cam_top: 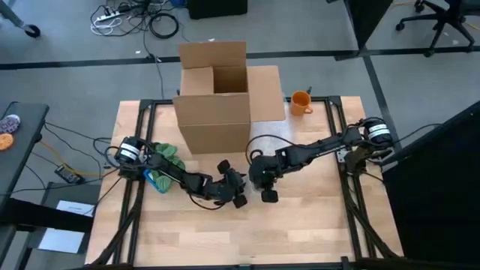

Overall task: Wrap mug
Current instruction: Wrap the yellow mug with the bubble wrap

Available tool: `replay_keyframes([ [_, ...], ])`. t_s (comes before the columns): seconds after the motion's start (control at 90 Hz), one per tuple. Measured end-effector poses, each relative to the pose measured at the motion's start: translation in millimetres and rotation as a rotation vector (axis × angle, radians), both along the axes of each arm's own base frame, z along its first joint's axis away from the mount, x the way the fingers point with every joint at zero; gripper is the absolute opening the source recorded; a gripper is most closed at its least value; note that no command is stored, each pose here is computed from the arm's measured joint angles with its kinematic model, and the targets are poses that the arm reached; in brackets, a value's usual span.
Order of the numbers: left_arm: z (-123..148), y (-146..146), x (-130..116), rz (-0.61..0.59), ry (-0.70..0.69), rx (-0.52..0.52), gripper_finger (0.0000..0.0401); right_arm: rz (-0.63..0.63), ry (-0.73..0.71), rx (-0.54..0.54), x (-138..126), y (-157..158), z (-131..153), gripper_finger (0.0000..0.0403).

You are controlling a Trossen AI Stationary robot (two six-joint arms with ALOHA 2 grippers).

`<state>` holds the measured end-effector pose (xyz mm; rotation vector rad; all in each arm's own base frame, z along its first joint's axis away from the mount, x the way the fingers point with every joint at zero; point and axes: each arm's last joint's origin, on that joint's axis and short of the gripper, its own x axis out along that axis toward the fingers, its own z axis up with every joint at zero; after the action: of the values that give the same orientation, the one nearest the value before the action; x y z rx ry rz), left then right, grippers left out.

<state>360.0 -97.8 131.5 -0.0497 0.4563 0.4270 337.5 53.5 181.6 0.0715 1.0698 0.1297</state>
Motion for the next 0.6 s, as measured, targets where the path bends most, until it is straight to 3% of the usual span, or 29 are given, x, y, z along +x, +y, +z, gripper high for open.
replay_keyframes([
  [0.233, 1, 0, -1, -0.02, 0.027, 0.046, 0.0117, -0.003, -0.012, 0.0, 0, 0, 2, 0.0],
  [0.6, 43, -5, -16, -0.043, -0.001, 0.04, 0.0117, -0.02, -0.104, -0.029, -16, 4, 37, 0.0],
])
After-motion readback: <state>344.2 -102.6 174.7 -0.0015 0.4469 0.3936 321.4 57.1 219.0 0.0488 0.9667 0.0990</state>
